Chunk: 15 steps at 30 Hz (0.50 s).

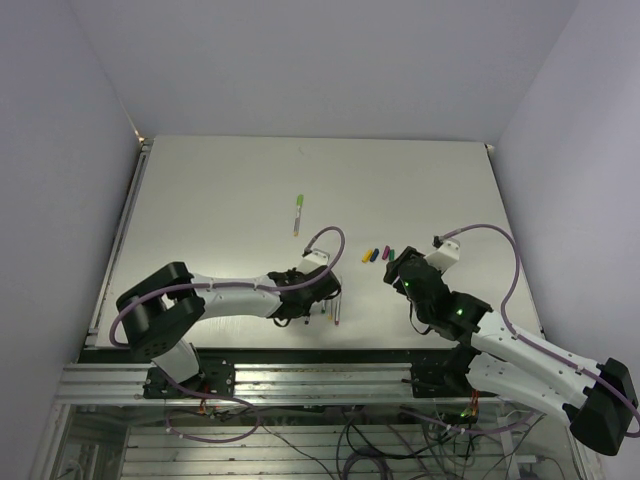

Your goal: Insert the pens into the pen caps

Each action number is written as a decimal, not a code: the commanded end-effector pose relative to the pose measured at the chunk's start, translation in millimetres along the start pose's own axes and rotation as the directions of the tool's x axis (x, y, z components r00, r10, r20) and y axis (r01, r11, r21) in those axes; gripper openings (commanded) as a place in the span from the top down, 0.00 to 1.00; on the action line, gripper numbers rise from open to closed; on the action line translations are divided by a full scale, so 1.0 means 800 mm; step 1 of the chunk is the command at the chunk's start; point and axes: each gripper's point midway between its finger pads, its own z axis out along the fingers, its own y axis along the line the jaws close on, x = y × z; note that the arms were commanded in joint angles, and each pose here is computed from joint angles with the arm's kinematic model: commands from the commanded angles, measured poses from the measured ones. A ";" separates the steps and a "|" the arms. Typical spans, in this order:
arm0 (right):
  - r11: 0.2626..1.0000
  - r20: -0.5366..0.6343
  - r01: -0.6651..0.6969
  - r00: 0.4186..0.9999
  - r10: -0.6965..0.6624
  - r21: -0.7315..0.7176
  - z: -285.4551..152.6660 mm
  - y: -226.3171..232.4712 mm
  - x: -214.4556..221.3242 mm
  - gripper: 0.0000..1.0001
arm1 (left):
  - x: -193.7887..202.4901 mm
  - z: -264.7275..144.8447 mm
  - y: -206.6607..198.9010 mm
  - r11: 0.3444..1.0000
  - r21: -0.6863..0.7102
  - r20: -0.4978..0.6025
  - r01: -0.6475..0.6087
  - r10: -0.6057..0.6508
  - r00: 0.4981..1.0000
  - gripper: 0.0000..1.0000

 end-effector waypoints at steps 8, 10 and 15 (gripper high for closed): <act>1.000 -0.009 -0.019 1.000 0.020 0.019 -0.003 -0.003 -0.001 0.40 | 0.037 0.010 0.015 1.000 -0.020 -0.128 -0.023 0.021 0.992 0.56; 1.000 -0.011 -0.021 1.000 0.021 0.014 -0.004 -0.001 -0.002 0.40 | 0.040 0.012 0.015 1.000 -0.015 -0.138 -0.022 0.019 0.990 0.57; 1.000 -0.022 -0.022 1.000 0.022 0.014 -0.005 0.001 -0.002 0.40 | 0.048 0.015 0.013 1.000 0.019 -0.173 -0.007 0.010 0.985 0.61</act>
